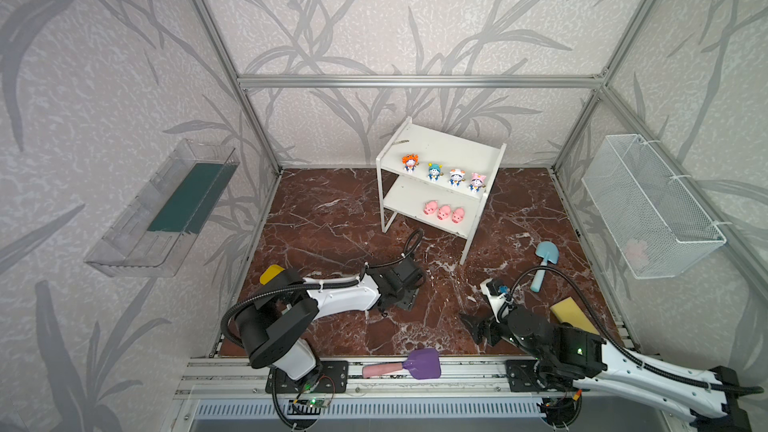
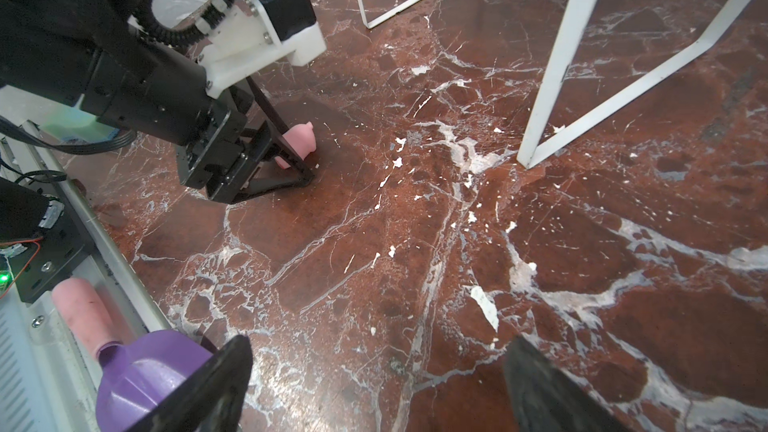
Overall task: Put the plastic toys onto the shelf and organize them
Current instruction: 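Lift the pink pig off the floor with the left gripper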
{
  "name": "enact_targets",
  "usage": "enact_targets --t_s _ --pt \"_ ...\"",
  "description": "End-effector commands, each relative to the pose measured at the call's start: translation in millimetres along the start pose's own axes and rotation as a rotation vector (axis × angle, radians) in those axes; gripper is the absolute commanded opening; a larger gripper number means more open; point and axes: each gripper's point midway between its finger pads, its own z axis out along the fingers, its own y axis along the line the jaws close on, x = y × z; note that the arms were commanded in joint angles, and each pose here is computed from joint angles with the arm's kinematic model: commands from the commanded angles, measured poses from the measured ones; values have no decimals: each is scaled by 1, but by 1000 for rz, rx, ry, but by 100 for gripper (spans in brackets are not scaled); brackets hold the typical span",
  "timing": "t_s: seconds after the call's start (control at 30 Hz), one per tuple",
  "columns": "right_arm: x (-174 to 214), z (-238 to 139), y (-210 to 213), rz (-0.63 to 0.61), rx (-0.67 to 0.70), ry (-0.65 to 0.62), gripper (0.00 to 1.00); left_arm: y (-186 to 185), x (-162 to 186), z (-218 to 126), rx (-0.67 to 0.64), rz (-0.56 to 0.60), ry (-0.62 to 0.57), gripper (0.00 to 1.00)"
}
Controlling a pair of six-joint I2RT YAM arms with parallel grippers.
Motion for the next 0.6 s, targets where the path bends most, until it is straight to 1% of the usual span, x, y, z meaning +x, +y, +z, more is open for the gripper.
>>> enact_targets --t_s 0.0,0.2,0.33,0.5,0.57 --pt "1 1 1 5 -5 -2 95 11 38 2 -32 24 99 69" --pt "2 1 1 0 -9 6 95 15 38 1 -41 17 50 63" --pt "2 1 2 3 -12 1 95 14 33 4 -34 31 15 63" --pt "1 0 2 5 -15 2 95 10 28 6 -8 32 -32 55" --pt "2 0 2 7 -14 2 95 11 28 7 -7 33 -43 54"
